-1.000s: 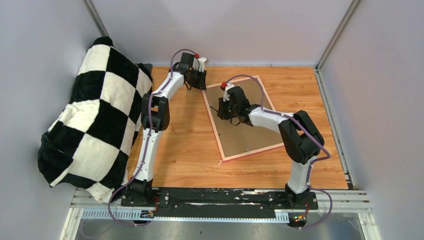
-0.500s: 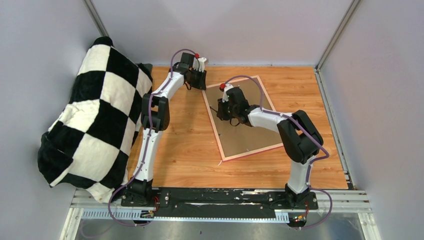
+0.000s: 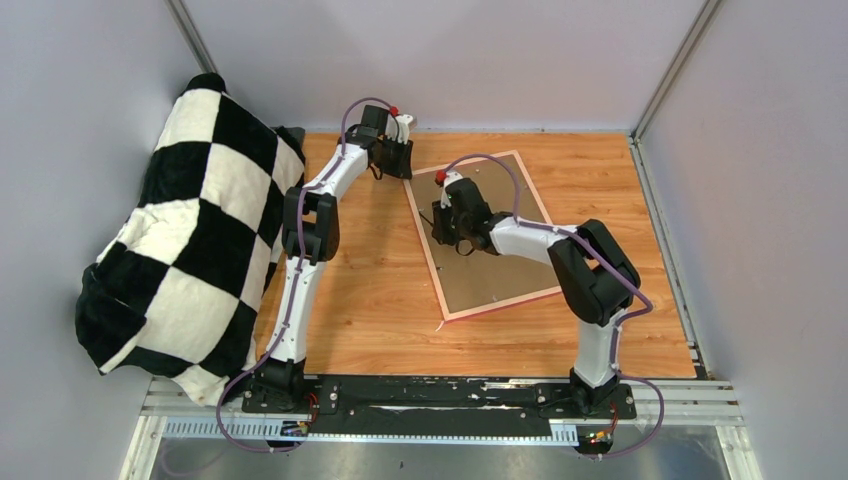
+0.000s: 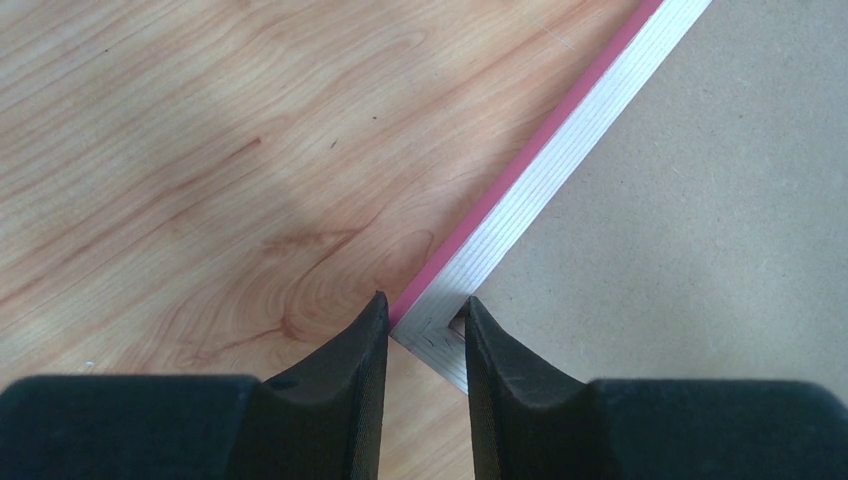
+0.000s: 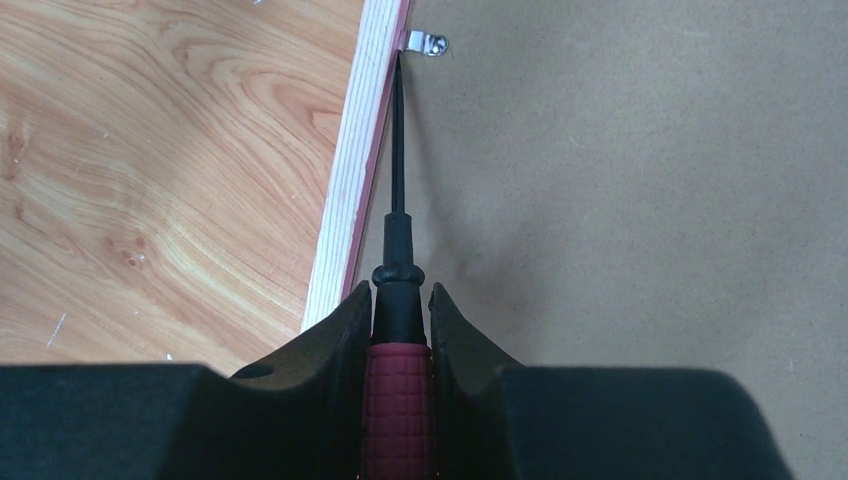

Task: Take the photo out of the frame
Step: Release the photo frame item from the photo frame.

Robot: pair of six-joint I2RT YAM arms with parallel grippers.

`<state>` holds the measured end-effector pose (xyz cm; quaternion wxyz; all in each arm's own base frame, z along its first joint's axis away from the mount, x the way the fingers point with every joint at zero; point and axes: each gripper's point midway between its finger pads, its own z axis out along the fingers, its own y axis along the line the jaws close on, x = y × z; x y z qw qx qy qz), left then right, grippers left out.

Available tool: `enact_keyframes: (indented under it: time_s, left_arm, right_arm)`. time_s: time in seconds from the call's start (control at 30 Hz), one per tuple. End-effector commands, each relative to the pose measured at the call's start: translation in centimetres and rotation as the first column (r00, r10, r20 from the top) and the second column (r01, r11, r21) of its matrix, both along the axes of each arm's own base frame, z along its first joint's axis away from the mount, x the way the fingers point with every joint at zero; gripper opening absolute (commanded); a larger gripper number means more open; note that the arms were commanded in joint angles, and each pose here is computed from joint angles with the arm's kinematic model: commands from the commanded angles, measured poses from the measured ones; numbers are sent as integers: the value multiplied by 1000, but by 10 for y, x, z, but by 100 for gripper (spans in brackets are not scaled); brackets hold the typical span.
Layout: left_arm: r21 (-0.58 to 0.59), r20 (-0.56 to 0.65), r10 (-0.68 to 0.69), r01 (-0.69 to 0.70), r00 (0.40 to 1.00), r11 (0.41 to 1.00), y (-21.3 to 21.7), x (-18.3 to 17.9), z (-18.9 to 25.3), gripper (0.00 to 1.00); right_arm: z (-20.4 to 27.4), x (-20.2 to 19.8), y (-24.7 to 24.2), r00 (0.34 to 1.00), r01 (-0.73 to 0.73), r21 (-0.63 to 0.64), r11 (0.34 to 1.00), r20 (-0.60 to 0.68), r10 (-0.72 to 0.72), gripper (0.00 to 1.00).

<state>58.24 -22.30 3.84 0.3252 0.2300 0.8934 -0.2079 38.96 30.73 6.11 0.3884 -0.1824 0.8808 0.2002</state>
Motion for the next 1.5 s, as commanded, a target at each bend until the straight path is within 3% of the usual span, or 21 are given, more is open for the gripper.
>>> enact_keyframes:
  time_s: [0.0,0.73,1.03,1.13,1.33,1.47]
  left_arm:
    - [61,-150,2,7,989,998,0,-29,-50,2]
    - [79,-151,-29,41,988,996,-6,-34,-52,0]
    - [86,-148,-34,48,988,995,-7,-35,-52,0]
    - [86,-150,-36,49,988,995,-8,-35,-53,0]
    - [86,-151,-39,53,988,995,-8,-36,-53,0]
    - [88,-150,-42,56,988,995,-9,-36,-53,0]
  right_arm:
    - [-22,6,-3,998,54,-58,997,-36,-57,0]
    - [-46,12,-24,960,167,-144,975,-201,-195,0]
    - [-50,7,-15,923,159,-11,987,-353,-153,0]
    - [-52,10,-18,925,181,-16,983,-337,-176,0]
    - [-39,28,-34,955,225,-97,969,-177,-239,0]
    - [-45,23,-22,921,232,-26,972,-317,-228,0]
